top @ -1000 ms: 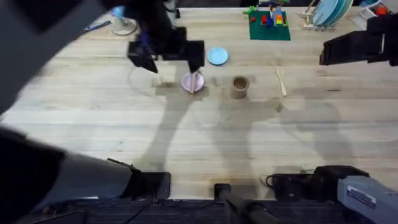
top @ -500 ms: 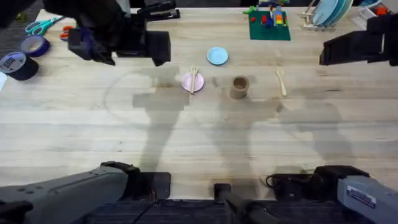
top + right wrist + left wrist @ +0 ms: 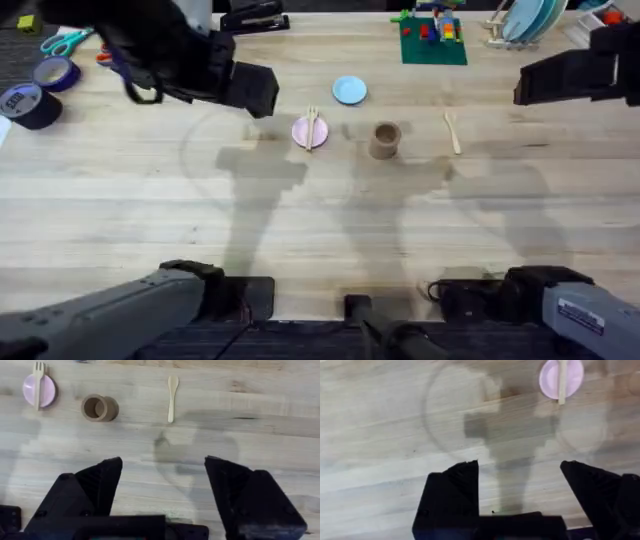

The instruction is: Pick up a utensil and set it on the pink plate, then put the other utensil in the container.

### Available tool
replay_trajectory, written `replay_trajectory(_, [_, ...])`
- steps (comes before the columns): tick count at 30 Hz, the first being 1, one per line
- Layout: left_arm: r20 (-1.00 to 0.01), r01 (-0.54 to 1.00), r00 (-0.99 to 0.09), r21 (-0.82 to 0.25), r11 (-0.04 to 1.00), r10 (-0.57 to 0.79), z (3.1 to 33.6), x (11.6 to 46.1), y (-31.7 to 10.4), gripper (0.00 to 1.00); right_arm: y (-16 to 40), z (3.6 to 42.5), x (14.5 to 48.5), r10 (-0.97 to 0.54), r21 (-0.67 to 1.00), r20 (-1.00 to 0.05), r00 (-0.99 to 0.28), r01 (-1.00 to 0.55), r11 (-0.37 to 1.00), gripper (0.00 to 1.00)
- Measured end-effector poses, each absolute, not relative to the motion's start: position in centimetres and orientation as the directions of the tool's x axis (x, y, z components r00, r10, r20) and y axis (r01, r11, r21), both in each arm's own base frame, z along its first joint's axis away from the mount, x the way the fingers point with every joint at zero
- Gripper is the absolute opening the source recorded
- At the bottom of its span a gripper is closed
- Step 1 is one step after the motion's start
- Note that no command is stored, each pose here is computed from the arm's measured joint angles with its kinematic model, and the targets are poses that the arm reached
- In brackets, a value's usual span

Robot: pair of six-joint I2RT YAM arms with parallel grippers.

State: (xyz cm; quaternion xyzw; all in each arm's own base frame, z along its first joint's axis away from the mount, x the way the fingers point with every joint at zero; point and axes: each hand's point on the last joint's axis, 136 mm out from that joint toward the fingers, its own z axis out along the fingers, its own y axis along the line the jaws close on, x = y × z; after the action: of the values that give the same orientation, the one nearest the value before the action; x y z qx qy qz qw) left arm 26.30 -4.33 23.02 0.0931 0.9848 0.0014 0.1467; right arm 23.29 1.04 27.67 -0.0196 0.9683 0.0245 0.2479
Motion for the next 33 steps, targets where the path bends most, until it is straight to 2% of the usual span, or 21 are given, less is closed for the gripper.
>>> replay_trajectory(3, [-0.333, 0.228, -0.919, -0.016, 0.973, 0.21, 24.0, 26.0, -4.3, 0.992, 1.0, 27.7, 23.3, -0.026, 0.038, -0.481, -0.876, -0.05, 0.998, 0.993])
replay_trajectory(4, [-0.387, 0.275, -0.893, -0.061, 0.96, 0.231, 25.1, 25.5, -4.3, 0.992, 1.0, 27.7, 23.3, -0.026, 0.038, -0.481, -0.876, -0.05, 0.998, 0.993])
replay_trajectory(14, [-0.515, 0.439, -0.803, -0.171, 0.882, 0.3, 27.5, 24.4, -5.1, 0.992, 1.0, 27.6, 23.4, -0.026, 0.038, -0.478, -0.878, -0.05, 0.998, 0.995])
replay_trajectory(23, [-0.603, 0.537, -0.718, -0.16, 0.828, 0.349, 29.0, 24.2, -6.2, 0.992, 1.0, 24.3, 25.9, -0.026, 0.044, -0.35, -0.936, -0.044, 0.998, 0.995])
replay_trajectory(24, [-0.609, 0.549, -0.71, -0.161, 0.82, 0.355, 29.1, 24.2, -6.3, 0.994, 1.0, 21.9, 28.8, -0.022, 0.041, -0.306, -0.952, -0.036, 0.998, 0.995])
replay_trajectory(33, [-0.609, 0.551, -0.708, -0.16, 0.819, 0.358, 29.1, 24.1, -6.3, 0.994, 0.5, 18.2, 31.2, -0.008, 0.023, -0.281, -0.96, -0.014, 1.0, 0.995])
